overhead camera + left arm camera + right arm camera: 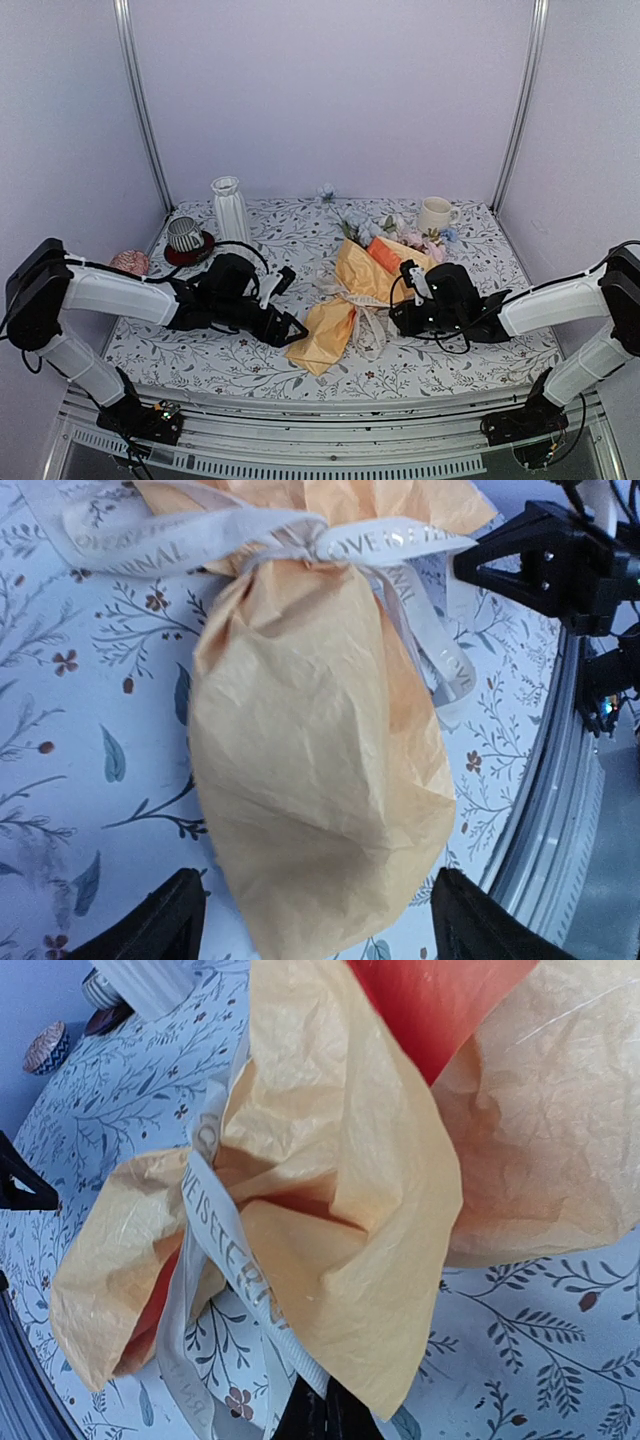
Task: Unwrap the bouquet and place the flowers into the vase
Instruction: Untie the ribbon from the tied bouquet.
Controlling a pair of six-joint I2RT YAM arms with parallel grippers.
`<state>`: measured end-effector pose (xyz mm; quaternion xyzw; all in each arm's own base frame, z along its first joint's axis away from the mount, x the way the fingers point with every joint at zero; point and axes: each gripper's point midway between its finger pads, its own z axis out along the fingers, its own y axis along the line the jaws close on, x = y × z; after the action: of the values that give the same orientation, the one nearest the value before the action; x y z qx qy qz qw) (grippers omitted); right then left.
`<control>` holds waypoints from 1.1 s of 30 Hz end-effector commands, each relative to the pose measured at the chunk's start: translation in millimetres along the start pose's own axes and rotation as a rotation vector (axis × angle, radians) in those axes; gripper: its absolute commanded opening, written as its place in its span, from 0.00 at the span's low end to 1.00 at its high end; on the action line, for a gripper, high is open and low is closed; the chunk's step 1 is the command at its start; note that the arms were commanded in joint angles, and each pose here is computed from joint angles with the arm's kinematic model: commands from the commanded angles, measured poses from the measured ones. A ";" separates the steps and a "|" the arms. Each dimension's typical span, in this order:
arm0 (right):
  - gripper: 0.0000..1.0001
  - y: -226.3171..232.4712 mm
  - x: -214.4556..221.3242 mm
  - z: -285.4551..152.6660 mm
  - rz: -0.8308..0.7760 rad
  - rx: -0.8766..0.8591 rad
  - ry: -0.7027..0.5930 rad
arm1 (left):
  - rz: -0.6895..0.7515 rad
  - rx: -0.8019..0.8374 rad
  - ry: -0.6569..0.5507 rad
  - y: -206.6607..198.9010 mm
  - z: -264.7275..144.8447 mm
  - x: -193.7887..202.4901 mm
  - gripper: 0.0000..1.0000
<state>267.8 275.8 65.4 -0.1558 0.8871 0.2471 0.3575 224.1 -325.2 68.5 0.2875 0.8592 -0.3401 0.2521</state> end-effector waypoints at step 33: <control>0.03 -58.9 -4.9 -44.2 0.141 0.273 -0.160 | 0.125 -0.533 0.101 105.0 50.4 -104.0 0.72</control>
<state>272.4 206.2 79.5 -0.0259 0.8906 0.1655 0.4229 376.8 -340.1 76.2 0.2519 0.8997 -0.1440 0.3262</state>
